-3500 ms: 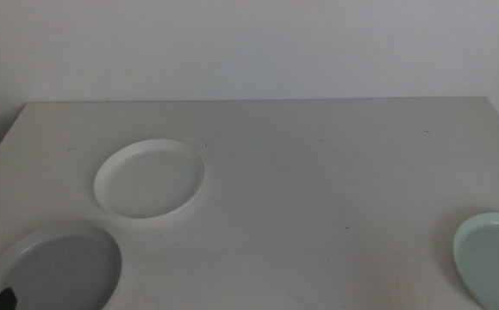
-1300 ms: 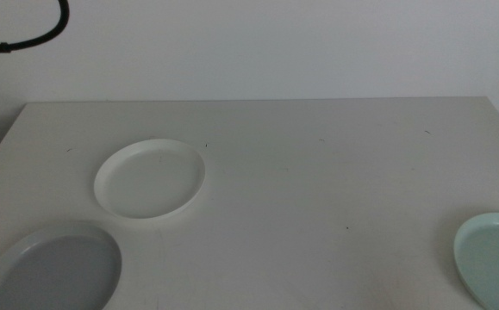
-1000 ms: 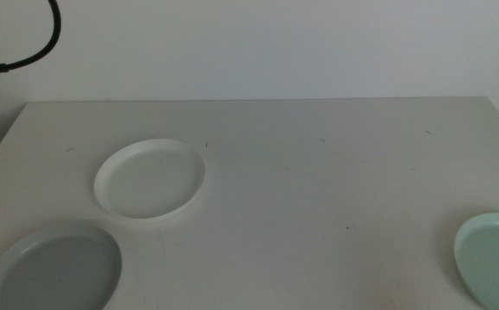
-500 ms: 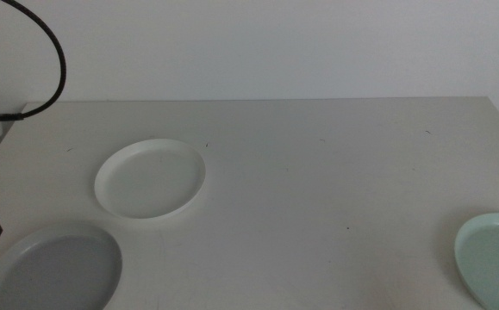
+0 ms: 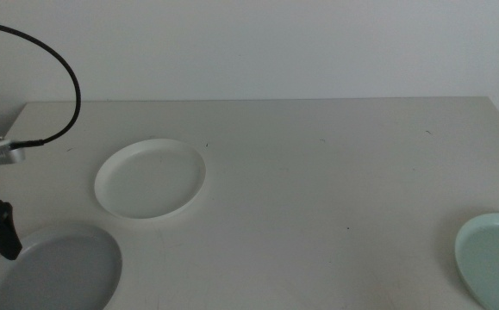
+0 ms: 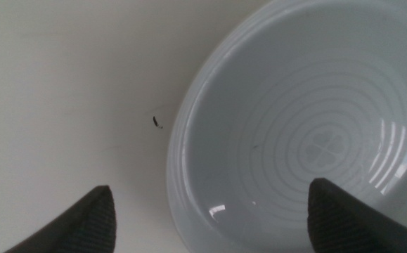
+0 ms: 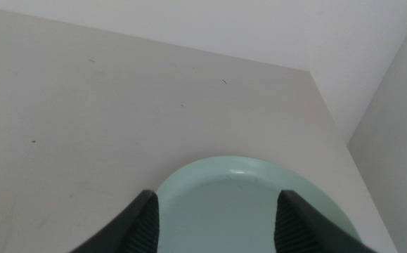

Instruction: Stack the three bowls on top of each other.

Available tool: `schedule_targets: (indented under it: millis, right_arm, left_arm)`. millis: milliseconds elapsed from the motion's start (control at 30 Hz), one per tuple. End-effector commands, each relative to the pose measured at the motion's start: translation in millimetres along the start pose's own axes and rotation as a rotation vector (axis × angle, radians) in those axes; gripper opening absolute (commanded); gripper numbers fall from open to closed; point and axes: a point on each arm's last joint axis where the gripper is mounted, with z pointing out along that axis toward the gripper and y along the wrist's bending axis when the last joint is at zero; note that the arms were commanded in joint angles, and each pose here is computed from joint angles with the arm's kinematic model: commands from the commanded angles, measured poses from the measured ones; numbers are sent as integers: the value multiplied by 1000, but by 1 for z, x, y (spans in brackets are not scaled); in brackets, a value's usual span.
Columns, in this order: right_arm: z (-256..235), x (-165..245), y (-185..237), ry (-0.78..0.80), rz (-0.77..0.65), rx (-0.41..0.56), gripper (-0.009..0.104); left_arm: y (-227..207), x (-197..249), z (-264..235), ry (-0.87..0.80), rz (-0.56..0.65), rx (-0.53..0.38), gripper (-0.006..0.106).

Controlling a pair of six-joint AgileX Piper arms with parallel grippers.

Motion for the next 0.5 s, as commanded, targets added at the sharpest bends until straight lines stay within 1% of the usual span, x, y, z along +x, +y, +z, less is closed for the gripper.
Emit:
schedule_targets:
  millis: [0,333,400,467]
  right_arm:
    - [-3,-10,-3,-105,-22,39,43]
    - [-3,-10,-3,-105,-22,39,43]
    - [-3,-10,-3,-105,-22,39,43]
    - [-3,-10,-3,-105,-22,39,43]
  left_arm:
    - [-1,-5,-8,-34,-6,9,103]
    - [12,-10,32,85,-26,51,103]
    - [14,-10,36,98,-28,55,102]
    - [15,-10,41,113,-31,63,98]
